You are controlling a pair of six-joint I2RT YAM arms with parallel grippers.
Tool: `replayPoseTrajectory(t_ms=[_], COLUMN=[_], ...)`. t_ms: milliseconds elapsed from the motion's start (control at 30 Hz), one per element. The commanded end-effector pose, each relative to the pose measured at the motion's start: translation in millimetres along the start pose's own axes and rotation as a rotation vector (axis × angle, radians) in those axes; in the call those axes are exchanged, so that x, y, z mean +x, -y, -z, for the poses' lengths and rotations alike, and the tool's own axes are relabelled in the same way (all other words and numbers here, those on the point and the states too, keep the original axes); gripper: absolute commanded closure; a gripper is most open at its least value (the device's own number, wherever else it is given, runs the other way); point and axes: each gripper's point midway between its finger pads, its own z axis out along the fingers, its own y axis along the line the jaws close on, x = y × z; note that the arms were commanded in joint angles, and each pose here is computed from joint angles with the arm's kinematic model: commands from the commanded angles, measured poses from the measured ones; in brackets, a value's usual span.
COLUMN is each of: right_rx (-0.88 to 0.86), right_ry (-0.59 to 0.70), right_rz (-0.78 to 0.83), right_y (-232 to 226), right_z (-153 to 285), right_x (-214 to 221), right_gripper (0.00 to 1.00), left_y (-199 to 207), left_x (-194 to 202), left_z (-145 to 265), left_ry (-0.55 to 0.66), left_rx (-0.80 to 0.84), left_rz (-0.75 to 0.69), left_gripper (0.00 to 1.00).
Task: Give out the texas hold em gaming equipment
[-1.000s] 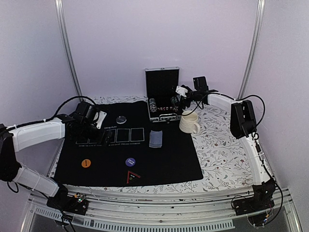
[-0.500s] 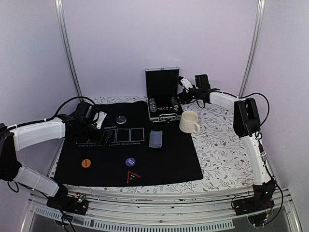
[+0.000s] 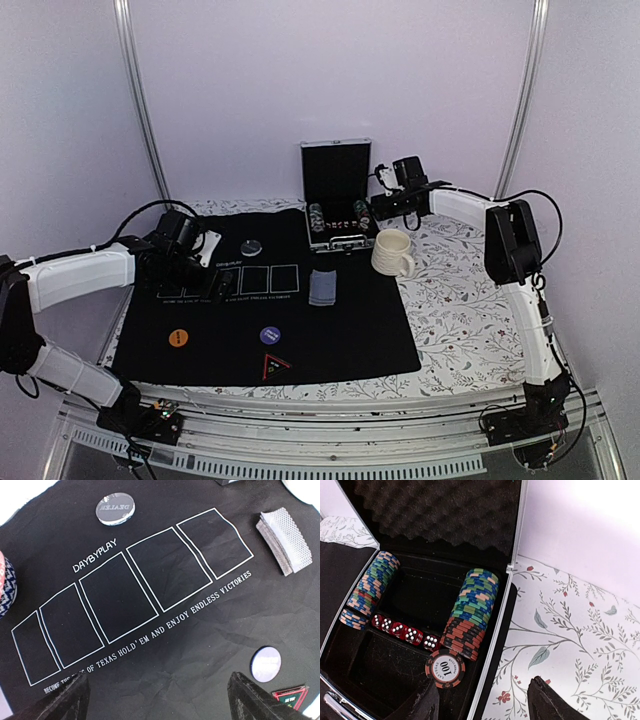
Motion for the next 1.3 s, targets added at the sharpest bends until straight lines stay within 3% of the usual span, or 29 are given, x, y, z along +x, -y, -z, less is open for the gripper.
replayPoseTrajectory(t_ms=[0, 333, 667, 900, 1267], right_rx=[0.033, -0.029, -0.048, -0.043, -0.032], right_ry=[-0.114, -0.156, -0.171, -0.222, -0.279], right_rz=[-0.058, -0.093, -0.118, -0.159, -0.185], right_y=[4.2, -7.7, -10.8, -14.6, -22.0], right_z=[-13.3, -31.7, -34.8, -36.4, -24.9], right_x=[41.1, 64.1, 69.1, 84.8, 92.5], right_gripper=[0.41, 0.48, 0.74, 0.75, 0.97], left_y=[-2.4, -1.3, -2.2, -2.9, -3.3], left_x=[-5.0, -5.3, -5.6, -6.1, -8.2], left_z=[4.0, 3.9, 4.1, 4.7, 7.3], left_ry=[0.025, 0.026, 0.026, 0.029, 0.038], left_rx=[0.008, 0.015, 0.020, 0.023, 0.026], left_rz=[0.018, 0.020, 0.027, 0.030, 0.035], left_gripper=[0.02, 0.02, 0.02, 0.02, 0.02])
